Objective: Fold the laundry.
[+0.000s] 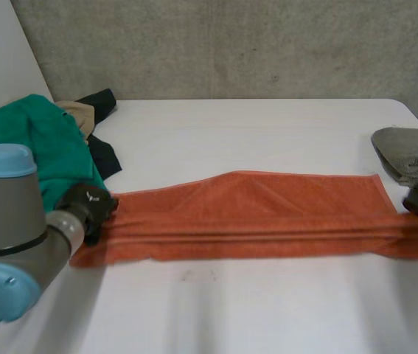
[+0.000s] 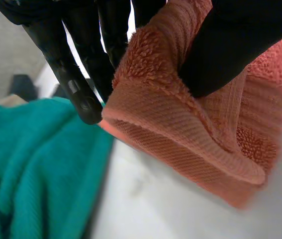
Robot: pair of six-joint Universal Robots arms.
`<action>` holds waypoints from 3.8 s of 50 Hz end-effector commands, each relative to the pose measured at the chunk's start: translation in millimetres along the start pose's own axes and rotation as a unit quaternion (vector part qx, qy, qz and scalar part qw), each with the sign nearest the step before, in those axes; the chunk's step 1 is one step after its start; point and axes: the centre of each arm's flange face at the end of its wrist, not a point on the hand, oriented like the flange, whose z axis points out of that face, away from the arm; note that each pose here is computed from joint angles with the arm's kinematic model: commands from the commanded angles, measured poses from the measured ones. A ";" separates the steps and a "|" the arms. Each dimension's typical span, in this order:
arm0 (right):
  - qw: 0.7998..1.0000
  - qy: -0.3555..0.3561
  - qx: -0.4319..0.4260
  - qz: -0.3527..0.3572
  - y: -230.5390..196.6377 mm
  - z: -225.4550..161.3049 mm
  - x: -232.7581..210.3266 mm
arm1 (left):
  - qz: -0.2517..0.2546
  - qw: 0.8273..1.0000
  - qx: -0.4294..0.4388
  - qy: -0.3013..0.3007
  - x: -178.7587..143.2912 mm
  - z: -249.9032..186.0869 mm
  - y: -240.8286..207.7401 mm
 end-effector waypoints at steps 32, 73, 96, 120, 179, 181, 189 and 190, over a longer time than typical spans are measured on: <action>0.969 0.141 0.185 0.083 -71.4 45.4 31.9 | -0.013 0.991 0.094 -0.096 -15.1 42.2 -28.8; 0.937 0.153 0.280 0.141 -71.9 154.8 40.1 | 0.051 0.963 0.194 -0.179 -48.5 148.3 -47.5; 0.950 0.059 0.263 0.155 -83.1 84.7 35.2 | 0.056 0.981 0.152 -0.106 -21.8 101.1 -30.3; 0.937 0.129 0.280 0.165 -82.1 161.2 31.0 | 0.044 0.963 0.223 -0.147 -39.1 165.2 -55.1; 0.935 -0.023 0.279 0.218 -75.1 125.8 -9.2 | -0.024 0.964 0.264 -0.007 7.6 138.7 -60.3; 0.935 -0.016 0.278 0.219 -74.7 131.5 -8.4 | -0.024 0.964 0.264 -0.008 8.5 144.8 -58.8; 0.935 0.024 0.281 0.215 -79.5 150.3 -2.9 | -0.024 0.963 0.268 -0.026 6.1 170.7 -54.8; 0.934 0.039 0.284 0.214 -80.2 152.2 1.5 | -0.024 0.962 0.271 -0.032 3.8 174.1 -56.0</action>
